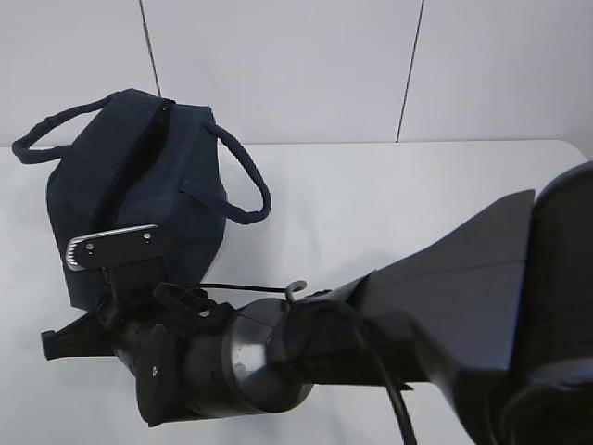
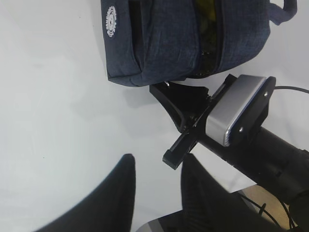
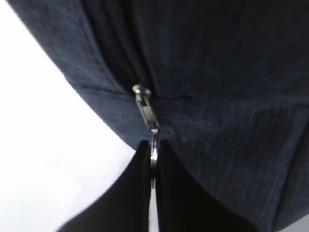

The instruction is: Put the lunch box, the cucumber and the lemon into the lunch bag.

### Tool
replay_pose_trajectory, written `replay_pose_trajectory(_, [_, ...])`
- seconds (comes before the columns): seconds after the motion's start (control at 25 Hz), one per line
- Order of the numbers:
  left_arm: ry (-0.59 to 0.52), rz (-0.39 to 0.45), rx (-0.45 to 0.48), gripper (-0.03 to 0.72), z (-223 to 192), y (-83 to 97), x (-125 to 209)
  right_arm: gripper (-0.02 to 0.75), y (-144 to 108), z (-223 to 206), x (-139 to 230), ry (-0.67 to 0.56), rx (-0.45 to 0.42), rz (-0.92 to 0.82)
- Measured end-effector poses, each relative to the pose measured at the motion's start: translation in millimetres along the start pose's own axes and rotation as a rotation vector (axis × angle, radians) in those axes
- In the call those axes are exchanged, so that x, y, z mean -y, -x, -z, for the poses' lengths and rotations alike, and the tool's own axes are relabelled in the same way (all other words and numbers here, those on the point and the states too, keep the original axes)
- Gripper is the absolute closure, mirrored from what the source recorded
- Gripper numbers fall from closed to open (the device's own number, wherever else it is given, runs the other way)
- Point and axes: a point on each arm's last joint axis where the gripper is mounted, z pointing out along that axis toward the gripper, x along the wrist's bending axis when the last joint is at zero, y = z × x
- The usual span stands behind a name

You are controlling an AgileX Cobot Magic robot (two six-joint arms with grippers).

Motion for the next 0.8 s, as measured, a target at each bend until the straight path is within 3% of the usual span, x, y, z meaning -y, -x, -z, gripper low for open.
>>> replay_pose_trajectory(0.44, [-0.012,-0.028,-0.079,0.456,0,-7.3,1,0.751,-7,10,-16,0.012,-0.031,0.051])
replay_pose_trajectory(0.8, [-0.085,-0.01,-0.078,0.456,-18,-12.6,9,0.751,-10,20,-32,0.027,-0.016,0.138])
